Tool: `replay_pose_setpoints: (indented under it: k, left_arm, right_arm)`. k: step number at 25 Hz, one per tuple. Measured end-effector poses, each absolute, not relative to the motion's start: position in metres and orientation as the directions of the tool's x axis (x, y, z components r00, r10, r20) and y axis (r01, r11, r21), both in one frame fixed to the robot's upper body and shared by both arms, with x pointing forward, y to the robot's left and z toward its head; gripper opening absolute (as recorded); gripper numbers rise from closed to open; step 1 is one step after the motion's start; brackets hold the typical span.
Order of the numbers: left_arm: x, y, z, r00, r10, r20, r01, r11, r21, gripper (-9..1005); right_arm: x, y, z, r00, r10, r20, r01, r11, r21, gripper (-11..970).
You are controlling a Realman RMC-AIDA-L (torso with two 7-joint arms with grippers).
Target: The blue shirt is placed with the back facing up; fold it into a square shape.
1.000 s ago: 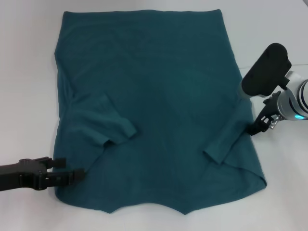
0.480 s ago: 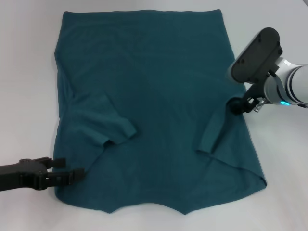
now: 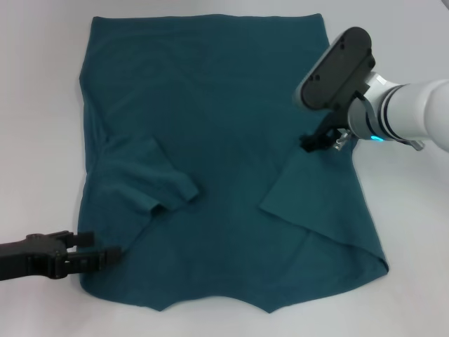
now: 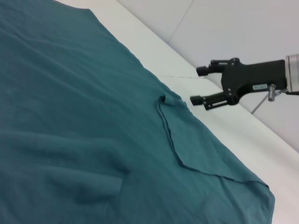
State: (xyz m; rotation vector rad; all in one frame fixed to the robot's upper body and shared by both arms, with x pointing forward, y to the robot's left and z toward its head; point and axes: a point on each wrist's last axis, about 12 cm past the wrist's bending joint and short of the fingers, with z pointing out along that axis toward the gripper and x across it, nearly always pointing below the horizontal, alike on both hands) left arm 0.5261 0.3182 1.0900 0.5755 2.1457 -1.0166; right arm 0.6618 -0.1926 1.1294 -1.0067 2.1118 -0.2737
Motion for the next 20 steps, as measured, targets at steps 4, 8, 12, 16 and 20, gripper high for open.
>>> replay_pose_setpoints:
  k: [4, 8, 12, 16, 20]
  left_arm:
    - [0.526, 0.318, 1.090, -0.670, 0.096, -0.736, 0.631, 0.596, -0.497, 908]
    - [0.525, 0.323, 1.093, -0.689, 0.068, -0.721, 0.600, 0.611, -0.516, 906]
    - [0.524, 0.336, 1.100, -0.744, 0.021, -0.668, 0.509, 0.665, -0.546, 904]
    - [0.522, 0.343, 1.105, -0.799, -0.028, -0.601, 0.408, 0.709, -0.575, 902]
    - [0.519, 0.351, 1.109, -0.850, -0.097, -0.518, 0.282, 0.746, -0.603, 900]
  right_arm:
    - [0.666, -0.187, 1.132, -0.396, -0.723, -0.566, -0.565, 0.678, -0.470, 946]
    - [0.664, -0.187, 1.140, -0.421, -0.716, -0.557, -0.574, 0.686, -0.447, 946]
    - [0.658, -0.192, 1.155, -0.452, -0.704, -0.548, -0.608, 0.692, -0.388, 946]
    - [0.645, -0.192, 1.171, -0.458, -0.717, -0.525, -0.680, 0.663, -0.312, 946]
    - [0.629, -0.188, 1.182, -0.456, -0.751, -0.478, -0.759, 0.608, -0.231, 946]
